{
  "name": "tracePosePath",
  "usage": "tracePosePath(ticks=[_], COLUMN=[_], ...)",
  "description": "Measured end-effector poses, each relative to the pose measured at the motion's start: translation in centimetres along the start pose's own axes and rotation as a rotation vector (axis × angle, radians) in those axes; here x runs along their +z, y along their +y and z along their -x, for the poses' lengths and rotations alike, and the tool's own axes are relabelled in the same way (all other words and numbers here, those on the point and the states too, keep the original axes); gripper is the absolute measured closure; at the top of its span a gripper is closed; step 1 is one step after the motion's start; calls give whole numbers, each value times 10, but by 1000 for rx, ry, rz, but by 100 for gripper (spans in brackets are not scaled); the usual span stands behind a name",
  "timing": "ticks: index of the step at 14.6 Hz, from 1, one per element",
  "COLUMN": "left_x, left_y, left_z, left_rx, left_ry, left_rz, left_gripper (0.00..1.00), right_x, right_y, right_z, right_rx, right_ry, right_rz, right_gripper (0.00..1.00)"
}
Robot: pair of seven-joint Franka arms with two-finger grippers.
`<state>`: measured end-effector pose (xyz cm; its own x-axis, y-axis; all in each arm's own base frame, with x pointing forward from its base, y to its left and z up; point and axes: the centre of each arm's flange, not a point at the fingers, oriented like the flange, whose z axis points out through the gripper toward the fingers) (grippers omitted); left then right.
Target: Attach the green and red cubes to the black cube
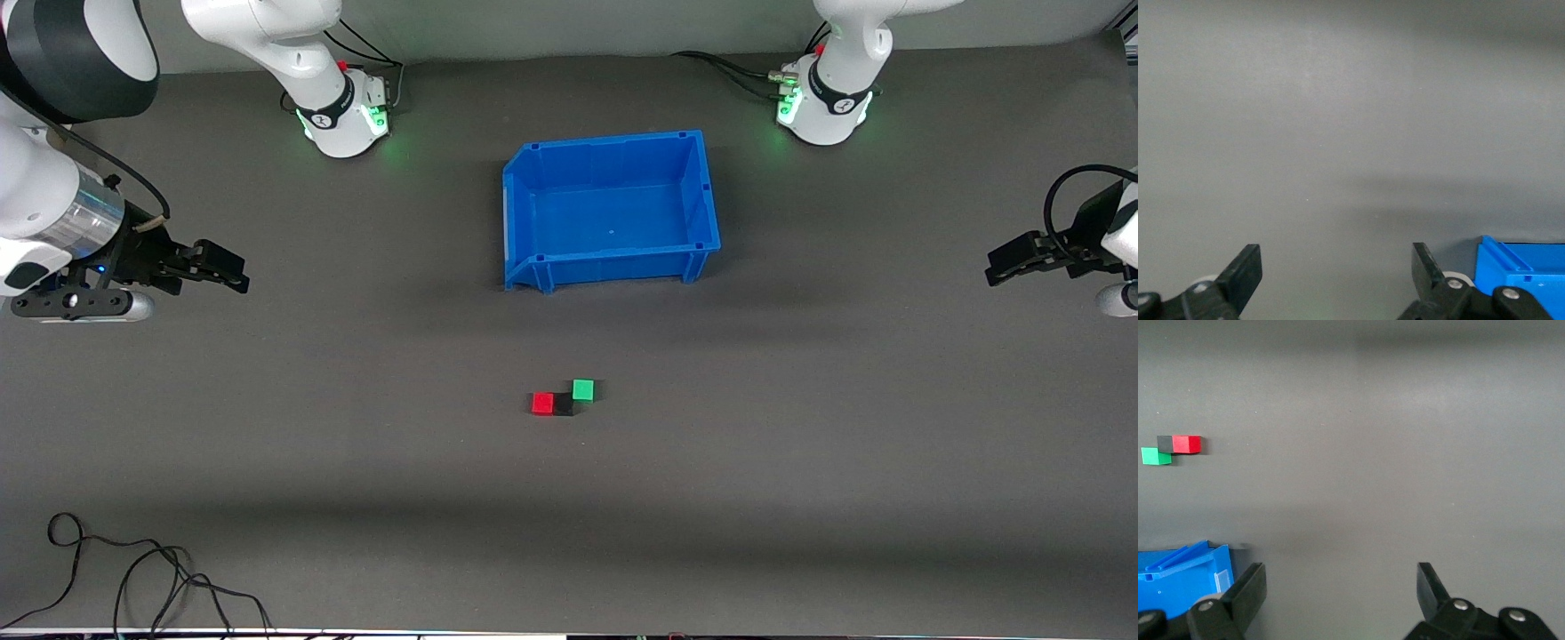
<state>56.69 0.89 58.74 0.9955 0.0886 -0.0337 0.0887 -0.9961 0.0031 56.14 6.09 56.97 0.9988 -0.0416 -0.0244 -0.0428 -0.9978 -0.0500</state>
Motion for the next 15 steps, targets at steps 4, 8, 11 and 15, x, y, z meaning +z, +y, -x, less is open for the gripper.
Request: tracePosePath(ticks=[4, 8, 11, 15], left_x=[-1, 1, 2, 2], left_y=[2, 2, 2, 1], left_z=[0, 0, -1, -1], left_rx=[-3, -1, -1, -3], left_ry=[0, -6, -9, -8], left_rz=[18, 18, 18, 18], left_gripper=[0, 0, 0, 0], right_x=[-4, -10, -20, -26], right_y=[2, 7, 13, 10], right_z=[-1, -3, -3, -1], right_rx=[0, 4, 13, 8], right_ry=[12, 33, 46, 54], right_rz=[9, 26, 29, 27], right_gripper=[0, 0, 0, 0])
